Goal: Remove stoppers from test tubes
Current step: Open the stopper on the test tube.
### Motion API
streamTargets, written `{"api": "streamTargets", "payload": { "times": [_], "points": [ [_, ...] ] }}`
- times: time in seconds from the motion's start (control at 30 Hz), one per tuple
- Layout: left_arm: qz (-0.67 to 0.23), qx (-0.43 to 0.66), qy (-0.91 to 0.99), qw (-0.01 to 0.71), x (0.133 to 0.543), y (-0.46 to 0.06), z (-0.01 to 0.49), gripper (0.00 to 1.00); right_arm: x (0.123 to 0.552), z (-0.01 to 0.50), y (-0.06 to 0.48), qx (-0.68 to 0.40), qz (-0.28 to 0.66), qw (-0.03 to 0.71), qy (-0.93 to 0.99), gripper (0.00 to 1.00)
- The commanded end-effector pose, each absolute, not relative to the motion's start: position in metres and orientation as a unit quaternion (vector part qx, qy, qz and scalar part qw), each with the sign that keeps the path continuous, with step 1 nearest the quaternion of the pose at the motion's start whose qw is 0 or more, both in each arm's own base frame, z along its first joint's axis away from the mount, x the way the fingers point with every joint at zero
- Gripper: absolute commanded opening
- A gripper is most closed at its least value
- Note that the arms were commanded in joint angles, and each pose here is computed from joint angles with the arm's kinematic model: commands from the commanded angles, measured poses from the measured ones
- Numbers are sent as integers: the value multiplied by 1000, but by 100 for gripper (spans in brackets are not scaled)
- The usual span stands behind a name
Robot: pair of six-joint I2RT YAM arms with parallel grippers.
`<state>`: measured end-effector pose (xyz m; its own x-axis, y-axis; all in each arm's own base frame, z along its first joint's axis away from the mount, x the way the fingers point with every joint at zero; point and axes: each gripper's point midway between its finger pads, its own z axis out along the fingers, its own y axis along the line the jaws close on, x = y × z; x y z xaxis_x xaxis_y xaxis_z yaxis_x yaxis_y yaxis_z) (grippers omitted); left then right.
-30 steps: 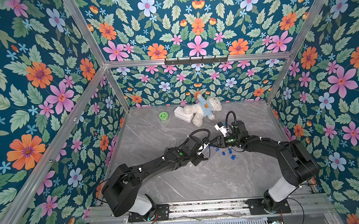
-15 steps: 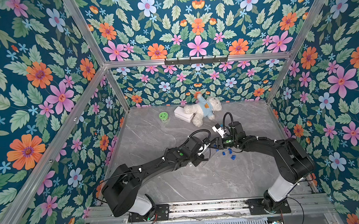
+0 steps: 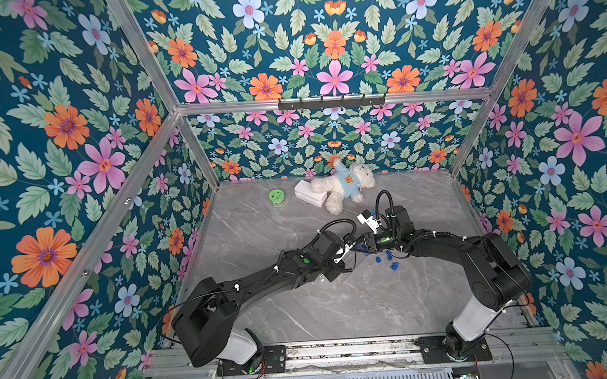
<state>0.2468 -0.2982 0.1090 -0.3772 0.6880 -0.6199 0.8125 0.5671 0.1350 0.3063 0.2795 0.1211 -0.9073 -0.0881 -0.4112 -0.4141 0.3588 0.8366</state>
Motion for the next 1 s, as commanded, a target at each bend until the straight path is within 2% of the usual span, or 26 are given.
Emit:
{"api": "streamTargets", "payload": {
  "times": [0.0,0.53,0.97],
  "points": [
    [-94,456,820,333,251,-300,113,5,306,125,282,-167,550,155,803,33],
    [-87,454,822,333,252,-299,112,4,305,126,283,-168,554,153,801,15],
    [-73,453,825,329,254,-295,107,2,305,129,281,-168,549,159,803,5]
  ]
}}
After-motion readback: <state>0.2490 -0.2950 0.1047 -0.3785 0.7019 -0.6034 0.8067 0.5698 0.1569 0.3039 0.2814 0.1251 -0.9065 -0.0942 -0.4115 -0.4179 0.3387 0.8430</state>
